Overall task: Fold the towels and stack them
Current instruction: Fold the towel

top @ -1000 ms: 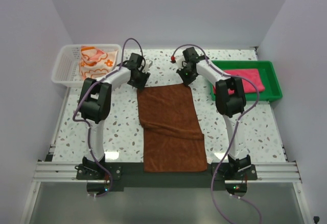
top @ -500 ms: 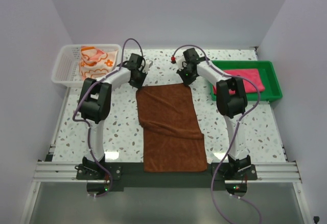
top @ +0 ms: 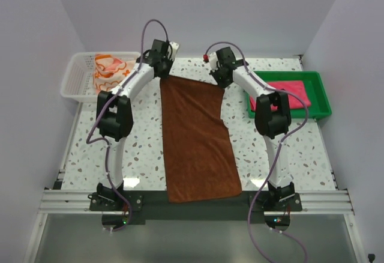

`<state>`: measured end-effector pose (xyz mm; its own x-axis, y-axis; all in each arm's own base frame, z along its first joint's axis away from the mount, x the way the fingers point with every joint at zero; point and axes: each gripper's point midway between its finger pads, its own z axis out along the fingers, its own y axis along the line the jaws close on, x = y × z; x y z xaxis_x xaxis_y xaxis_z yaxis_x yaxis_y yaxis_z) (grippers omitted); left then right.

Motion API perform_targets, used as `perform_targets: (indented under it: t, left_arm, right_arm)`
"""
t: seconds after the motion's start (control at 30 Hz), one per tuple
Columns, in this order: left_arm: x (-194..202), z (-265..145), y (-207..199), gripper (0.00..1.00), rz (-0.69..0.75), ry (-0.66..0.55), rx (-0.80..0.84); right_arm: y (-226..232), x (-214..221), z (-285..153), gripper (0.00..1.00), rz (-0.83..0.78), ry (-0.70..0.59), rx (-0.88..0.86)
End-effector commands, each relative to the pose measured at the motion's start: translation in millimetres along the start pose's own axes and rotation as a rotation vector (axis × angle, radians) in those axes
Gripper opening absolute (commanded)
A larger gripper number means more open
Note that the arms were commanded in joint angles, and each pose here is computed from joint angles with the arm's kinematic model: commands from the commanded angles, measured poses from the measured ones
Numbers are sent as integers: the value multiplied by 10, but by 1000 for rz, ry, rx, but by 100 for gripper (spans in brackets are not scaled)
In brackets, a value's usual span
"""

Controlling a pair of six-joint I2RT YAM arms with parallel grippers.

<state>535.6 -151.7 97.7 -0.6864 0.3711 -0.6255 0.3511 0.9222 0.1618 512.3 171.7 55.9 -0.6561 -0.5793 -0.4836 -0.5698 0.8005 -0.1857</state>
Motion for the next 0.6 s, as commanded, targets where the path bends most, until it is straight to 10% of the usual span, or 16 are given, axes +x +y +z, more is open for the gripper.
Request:
perform_targets:
  t: [0.0, 0.23, 0.57]
  left_arm:
    - [-883, -301, 519, 0, -16, -243, -188]
    - [-1545, -368, 727, 0, -53, -499, -272]
    - [-1337, -484, 790, 0, -35, -477, -294]
  right_arm:
    - [-805, -659, -577, 0, 95, -200, 257]
    - [-1417, -1073, -784, 0, 139, -369, 435]
    - [-1269, -999, -928, 0, 77, -369, 365]
